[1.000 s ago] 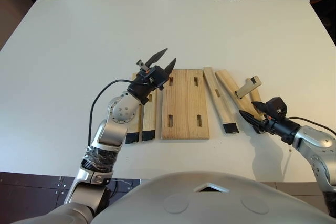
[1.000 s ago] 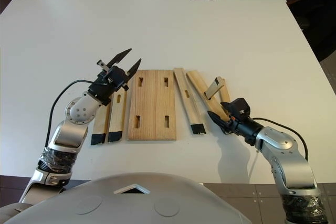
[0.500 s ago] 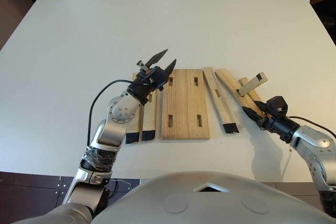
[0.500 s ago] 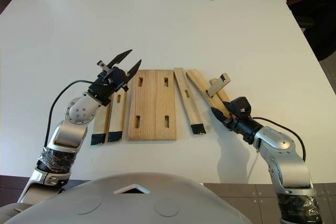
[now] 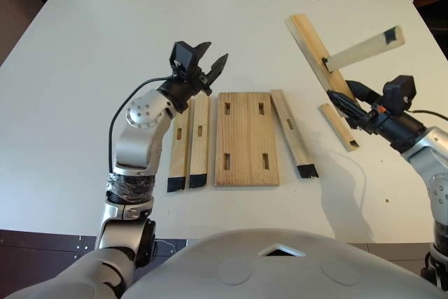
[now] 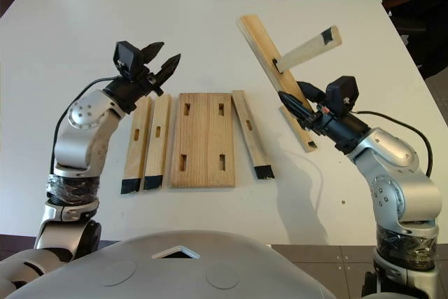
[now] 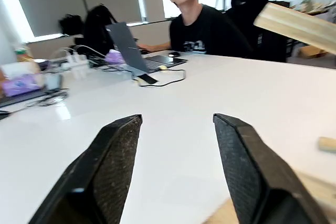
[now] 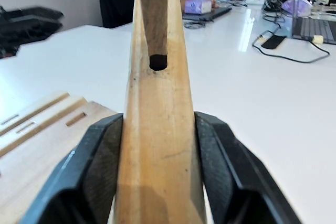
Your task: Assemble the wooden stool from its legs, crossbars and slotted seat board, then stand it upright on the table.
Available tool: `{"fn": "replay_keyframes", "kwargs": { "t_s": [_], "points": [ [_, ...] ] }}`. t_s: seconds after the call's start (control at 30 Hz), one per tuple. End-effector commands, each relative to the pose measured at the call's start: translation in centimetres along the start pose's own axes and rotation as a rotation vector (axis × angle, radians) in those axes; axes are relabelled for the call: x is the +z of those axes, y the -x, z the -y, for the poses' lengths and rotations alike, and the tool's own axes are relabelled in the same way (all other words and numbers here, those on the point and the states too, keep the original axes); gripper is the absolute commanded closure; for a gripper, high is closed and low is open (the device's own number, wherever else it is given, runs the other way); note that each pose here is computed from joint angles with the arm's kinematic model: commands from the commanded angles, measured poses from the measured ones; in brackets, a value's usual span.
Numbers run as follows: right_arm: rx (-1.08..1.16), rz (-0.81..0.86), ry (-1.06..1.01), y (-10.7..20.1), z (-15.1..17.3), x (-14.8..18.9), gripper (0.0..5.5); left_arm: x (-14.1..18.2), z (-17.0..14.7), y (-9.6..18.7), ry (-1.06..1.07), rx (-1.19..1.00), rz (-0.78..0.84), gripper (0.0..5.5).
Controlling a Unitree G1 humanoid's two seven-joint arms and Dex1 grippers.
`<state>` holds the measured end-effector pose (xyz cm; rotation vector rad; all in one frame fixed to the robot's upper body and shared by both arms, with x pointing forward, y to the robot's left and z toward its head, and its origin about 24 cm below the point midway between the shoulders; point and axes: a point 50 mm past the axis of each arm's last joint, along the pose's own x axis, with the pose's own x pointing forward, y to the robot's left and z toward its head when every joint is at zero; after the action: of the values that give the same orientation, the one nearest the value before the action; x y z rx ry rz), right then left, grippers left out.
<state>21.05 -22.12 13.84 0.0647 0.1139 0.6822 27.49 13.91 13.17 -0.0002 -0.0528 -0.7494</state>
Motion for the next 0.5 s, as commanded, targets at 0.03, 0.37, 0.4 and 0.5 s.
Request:
{"fn": "replay_keyframes", "kwargs": {
  "t_s": [0.03, 0.37, 0.4, 0.5],
  "points": [
    [0.187, 0.123, -0.033, -1.1, -1.2, 3.6, 3.46, 2.6, 0.4, -0.3, 0.058, -0.186, 0.03, 2.72],
    [0.452, 0.236, -0.099, -2.5, -2.5, 7.8, 3.46, 6.3, 3.1, 0.3, 0.3, -0.628, 0.159, 2.72],
    [0.46, 0.227, -0.093, -2.6, -2.5, 7.7, 3.46, 6.5, 3.0, 0.2, 0.321, -0.642, 0.168, 2.72],
    [0.489, 0.213, -0.091, -2.6, -2.7, 7.6, 3.46, 7.4, 2.7, 0.0, 0.358, -0.669, 0.207, 2.72]
  ]
}}
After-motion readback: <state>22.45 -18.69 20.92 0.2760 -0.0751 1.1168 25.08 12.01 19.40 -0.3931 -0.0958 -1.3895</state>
